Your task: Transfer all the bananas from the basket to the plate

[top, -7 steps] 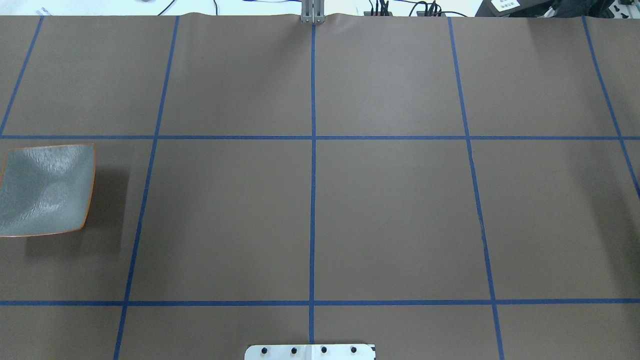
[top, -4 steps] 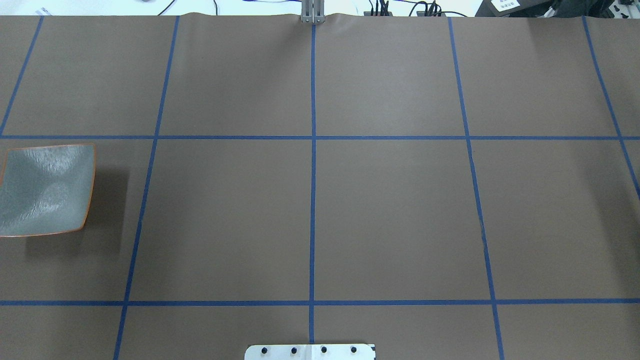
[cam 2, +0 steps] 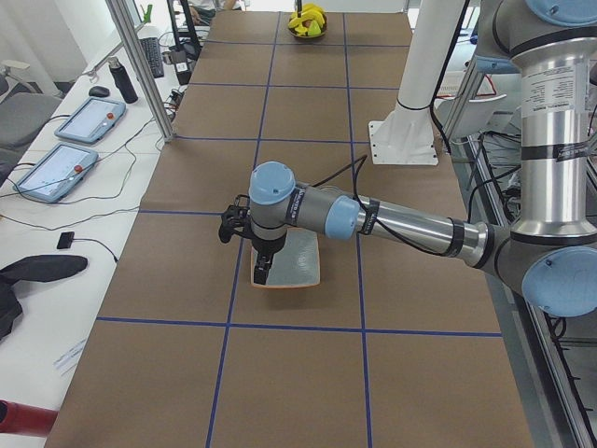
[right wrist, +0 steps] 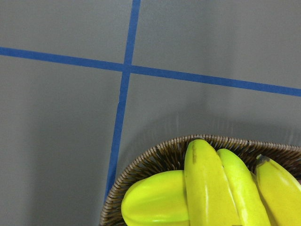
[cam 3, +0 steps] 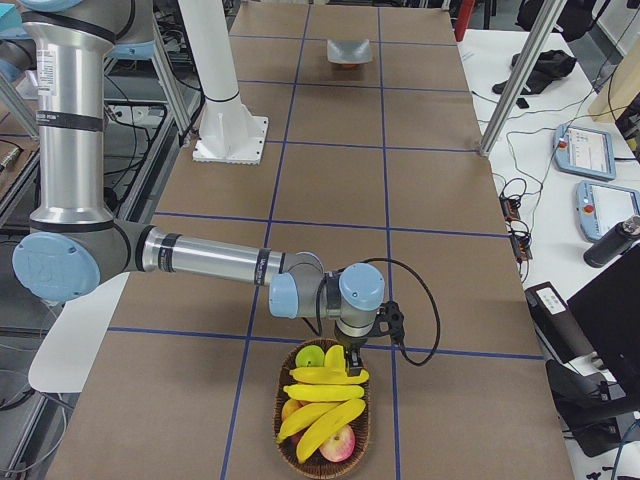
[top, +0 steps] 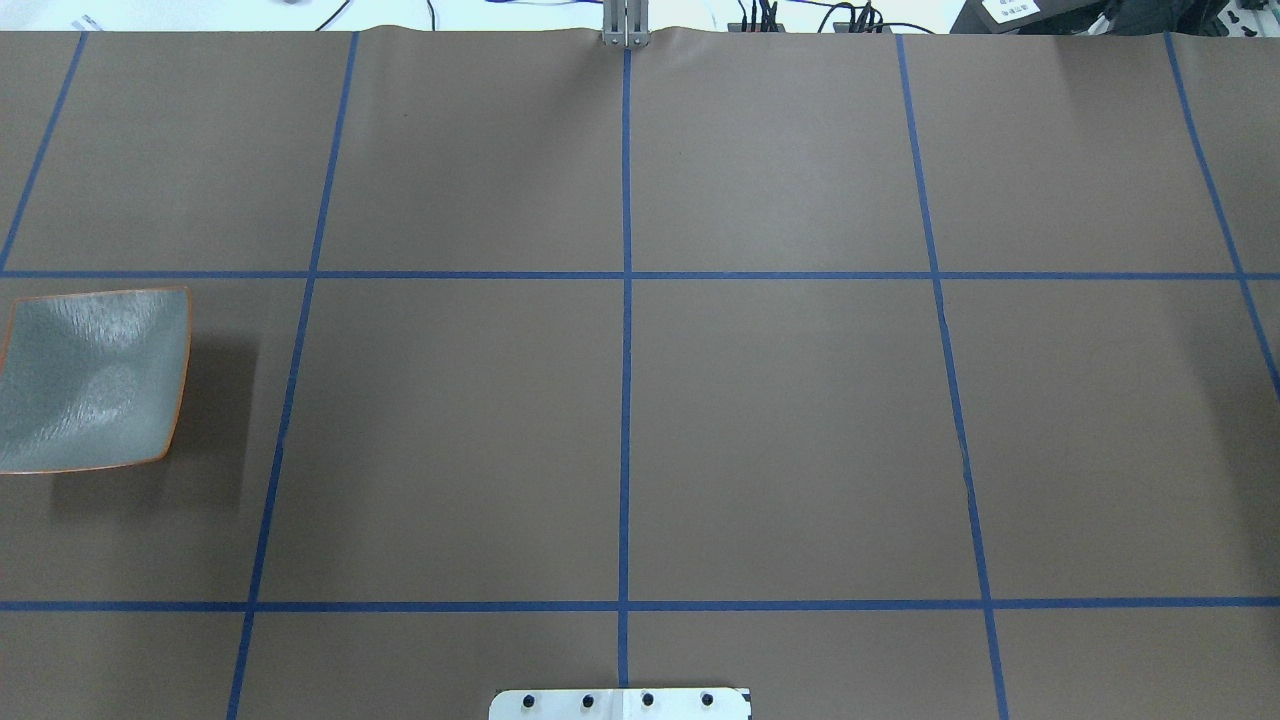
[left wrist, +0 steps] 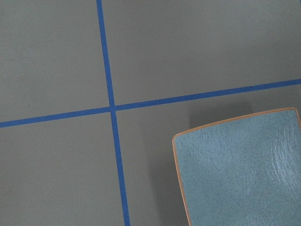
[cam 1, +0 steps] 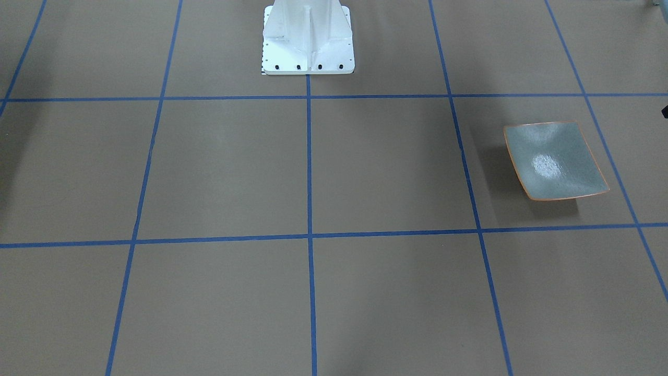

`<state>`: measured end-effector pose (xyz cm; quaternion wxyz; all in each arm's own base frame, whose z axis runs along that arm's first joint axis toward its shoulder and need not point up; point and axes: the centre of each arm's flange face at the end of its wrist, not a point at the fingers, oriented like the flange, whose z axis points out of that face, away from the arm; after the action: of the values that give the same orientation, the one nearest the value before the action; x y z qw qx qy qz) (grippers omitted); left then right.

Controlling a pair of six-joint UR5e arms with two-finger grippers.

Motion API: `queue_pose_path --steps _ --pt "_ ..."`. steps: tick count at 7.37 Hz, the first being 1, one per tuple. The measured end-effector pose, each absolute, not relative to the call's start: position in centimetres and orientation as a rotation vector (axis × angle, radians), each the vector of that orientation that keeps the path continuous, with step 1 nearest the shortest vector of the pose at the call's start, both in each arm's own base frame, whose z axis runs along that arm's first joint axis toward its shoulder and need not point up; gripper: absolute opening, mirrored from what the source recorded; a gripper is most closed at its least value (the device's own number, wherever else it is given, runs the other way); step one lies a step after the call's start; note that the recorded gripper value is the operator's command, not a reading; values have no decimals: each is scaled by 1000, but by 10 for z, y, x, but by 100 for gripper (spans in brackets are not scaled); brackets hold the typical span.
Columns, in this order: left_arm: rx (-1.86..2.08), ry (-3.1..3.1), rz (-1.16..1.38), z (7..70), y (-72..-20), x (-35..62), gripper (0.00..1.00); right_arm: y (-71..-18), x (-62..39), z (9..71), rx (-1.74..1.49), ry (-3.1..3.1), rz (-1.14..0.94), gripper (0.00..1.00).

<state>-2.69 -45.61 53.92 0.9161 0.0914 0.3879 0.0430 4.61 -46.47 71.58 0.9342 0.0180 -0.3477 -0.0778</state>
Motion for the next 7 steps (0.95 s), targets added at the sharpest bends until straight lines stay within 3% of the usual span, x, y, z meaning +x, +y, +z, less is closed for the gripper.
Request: queue_pose_path --steps 7 --pt "185 804 61 534 -455 -27 100 -456 47 750 -18 -694 -159 85"
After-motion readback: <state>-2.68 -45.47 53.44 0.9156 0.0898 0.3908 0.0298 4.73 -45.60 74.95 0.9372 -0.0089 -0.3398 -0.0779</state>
